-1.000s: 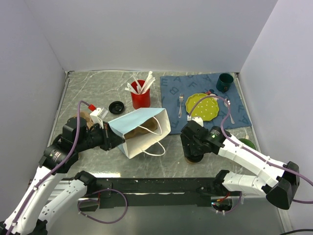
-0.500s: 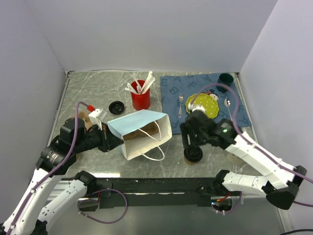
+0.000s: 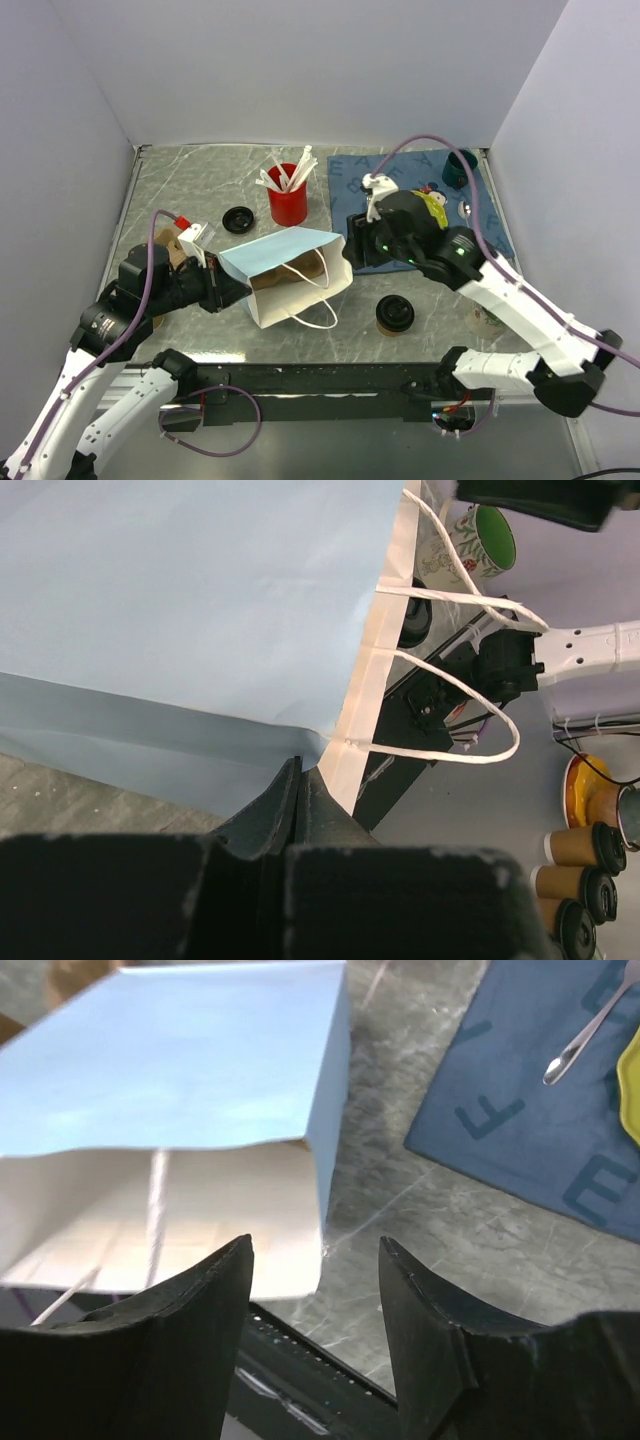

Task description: Pack the takeout coffee

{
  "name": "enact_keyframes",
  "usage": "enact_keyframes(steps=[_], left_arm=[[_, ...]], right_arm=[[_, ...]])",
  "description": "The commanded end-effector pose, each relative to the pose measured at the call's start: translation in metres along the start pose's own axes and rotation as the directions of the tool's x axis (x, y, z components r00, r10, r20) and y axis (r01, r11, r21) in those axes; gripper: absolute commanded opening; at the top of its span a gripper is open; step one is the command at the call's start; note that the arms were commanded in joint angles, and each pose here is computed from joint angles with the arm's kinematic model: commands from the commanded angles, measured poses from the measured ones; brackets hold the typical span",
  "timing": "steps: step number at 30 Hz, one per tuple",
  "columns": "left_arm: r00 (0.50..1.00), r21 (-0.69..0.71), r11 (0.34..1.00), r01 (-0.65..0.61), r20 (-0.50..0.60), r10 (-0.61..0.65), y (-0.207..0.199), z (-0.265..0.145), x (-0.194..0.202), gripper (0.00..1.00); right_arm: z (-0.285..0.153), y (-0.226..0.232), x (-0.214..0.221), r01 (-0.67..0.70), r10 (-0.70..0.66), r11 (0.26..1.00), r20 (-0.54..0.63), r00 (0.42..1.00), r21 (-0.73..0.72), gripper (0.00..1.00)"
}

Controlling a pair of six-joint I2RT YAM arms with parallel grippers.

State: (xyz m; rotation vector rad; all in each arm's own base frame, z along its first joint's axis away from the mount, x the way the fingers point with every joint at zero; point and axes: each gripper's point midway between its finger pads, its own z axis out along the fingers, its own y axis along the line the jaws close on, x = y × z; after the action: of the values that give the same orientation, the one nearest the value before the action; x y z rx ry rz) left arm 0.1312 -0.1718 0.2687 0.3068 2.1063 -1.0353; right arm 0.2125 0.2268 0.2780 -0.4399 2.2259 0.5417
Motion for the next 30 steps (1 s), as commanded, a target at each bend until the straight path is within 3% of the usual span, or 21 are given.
enact_keyframes(steps=[1, 9, 12, 13, 14, 17, 18, 20, 21, 25, 30], left_arm=[[1.0, 0.018, 1.0, 0.001, 0.028, -0.002, -0.007, -0.002, -0.009, 0.01], [0.999, 0.02, 1.0, 0.02, 0.041, -0.021, -0.007, -0.001, -0.011, 0.01], [0.999, 0.009, 1.0, 0.023, 0.044, -0.023, -0.005, 0.0, -0.012, 0.01], [0.998, -0.012, 1.0, 0.023, 0.054, -0.023, -0.002, 0.0, -0.013, 0.01], [0.998, -0.029, 0.999, 0.027, 0.058, -0.025, 0.002, 0.0, -0.013, 0.01], [0.987, -0.136, 0.989, 0.064, 0.152, -0.043, 0.016, -0.006, -0.032, 0.01], [0.98, -0.153, 0.986, 0.066, 0.196, -0.035, 0.004, -0.023, -0.051, 0.01], [0.977, -0.278, 0.951, 0.135, 0.196, -0.081, 0.023, -0.025, -0.056, 0.01], [0.982, -0.302, 0.943, 0.14, 0.161, -0.094, 0.034, -0.019, -0.042, 0.01], [0.949, -0.175, 0.966, 0.191, 0.286, -0.135, 0.017, -0.022, -0.053, 0.01], [0.933, -0.15, 0.96, 0.236, 0.311, -0.181, 0.017, -0.018, -0.054, 0.01]], right_arm=[[0.008, 0.005, -0.007, 0.0, 0.001, 0.999, 0.026, 1.0, -0.034, 0.6], [0.037, 0.006, 0.012, 0.001, -0.002, 0.999, -0.026, 1.0, -0.042, 0.59], [0.046, -0.002, 0.009, 0.027, -0.027, 1.0, -0.047, 0.999, 0.015, 0.35], [0.051, -0.006, 0.008, 0.063, -0.061, 0.997, -0.056, 0.997, 0.035, 0.1], [0.05, -0.009, 0.004, 0.084, -0.081, 0.995, -0.056, 0.995, 0.061, 0.01], [0.025, -0.02, -0.037, 0.157, -0.158, 0.975, -0.006, 0.987, 0.157, 0.0], [-0.002, -0.008, -0.075, 0.146, -0.159, 0.981, 0.094, 0.983, 0.13, 0.0], [-0.027, 0.006, -0.09, 0.109, -0.118, 0.992, 0.146, 0.982, 0.065, 0.0], [-0.016, 0.012, -0.081, 0.127, -0.128, 0.992, 0.148, 0.981, 0.019, 0.0], [-0.036, 0.031, -0.098, 0.1, -0.079, 0.993, 0.257, 0.963, -0.068, 0.0], [-0.041, 0.024, -0.101, 0.098, -0.087, 0.995, 0.289, 0.953, -0.024, 0.0]])
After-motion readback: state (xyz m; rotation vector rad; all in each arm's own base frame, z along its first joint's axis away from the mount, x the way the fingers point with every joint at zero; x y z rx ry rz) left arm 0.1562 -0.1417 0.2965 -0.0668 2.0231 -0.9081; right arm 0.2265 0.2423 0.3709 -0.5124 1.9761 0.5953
